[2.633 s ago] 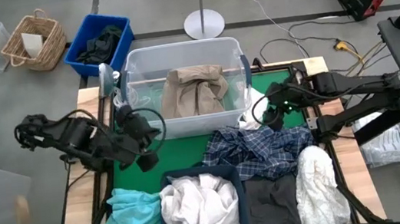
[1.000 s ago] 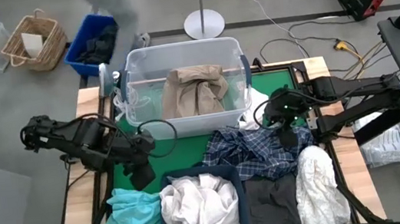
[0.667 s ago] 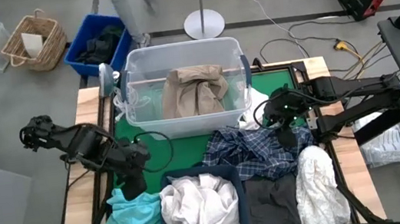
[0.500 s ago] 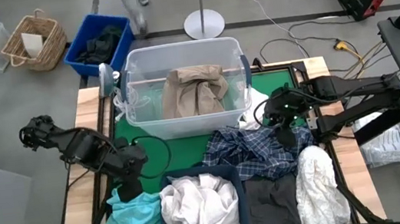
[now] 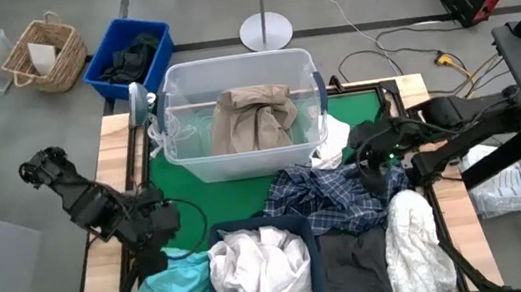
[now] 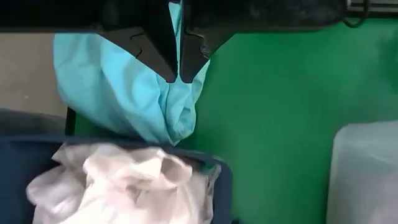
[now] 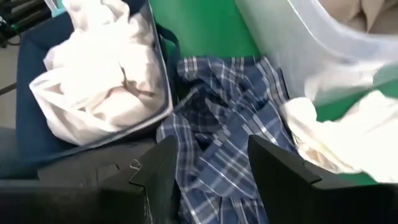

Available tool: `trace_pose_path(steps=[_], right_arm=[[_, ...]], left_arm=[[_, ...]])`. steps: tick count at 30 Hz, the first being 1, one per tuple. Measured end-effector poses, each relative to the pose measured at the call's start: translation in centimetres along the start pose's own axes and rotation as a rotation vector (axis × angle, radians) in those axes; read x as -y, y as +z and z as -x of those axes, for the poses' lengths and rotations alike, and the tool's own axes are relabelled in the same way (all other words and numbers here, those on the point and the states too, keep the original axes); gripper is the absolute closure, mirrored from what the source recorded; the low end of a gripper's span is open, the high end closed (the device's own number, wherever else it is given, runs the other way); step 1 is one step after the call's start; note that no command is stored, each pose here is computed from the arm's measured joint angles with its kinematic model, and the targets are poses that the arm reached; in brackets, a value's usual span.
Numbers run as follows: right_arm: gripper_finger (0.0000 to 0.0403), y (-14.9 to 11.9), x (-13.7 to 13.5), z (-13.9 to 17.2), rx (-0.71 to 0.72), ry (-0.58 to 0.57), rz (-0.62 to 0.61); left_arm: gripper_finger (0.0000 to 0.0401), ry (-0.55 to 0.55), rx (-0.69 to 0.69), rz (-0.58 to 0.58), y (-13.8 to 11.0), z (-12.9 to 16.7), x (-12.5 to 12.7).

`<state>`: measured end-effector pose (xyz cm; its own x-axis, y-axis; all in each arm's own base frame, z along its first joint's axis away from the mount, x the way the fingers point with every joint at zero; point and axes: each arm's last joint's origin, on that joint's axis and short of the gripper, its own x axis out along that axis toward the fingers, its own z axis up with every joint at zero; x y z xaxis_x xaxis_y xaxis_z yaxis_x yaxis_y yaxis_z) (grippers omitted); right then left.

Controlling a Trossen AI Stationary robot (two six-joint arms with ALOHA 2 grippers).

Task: Sort clothes
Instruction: Put the light blue shorts into the transparent laundry bin

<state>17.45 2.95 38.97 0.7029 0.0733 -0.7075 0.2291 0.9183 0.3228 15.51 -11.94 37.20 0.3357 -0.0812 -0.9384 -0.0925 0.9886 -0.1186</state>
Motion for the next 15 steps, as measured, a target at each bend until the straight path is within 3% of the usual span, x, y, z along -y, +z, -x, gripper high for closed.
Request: trace_pose_path(steps=[10, 15], right_arm=[[0.0213, 5.5, -4.8, -2.7, 0.040, -0.023, 0.076], [0.0213, 8.4, -6.8, -4.4, 0.059, -0.015, 0.154]], left_arm=[[0.0401, -0.088, -0.003, 0.071, -4.2, -2.3, -1.2], [0.0401, -0.083, -0.015, 0.098, -5.1, -3.5, -1.6]])
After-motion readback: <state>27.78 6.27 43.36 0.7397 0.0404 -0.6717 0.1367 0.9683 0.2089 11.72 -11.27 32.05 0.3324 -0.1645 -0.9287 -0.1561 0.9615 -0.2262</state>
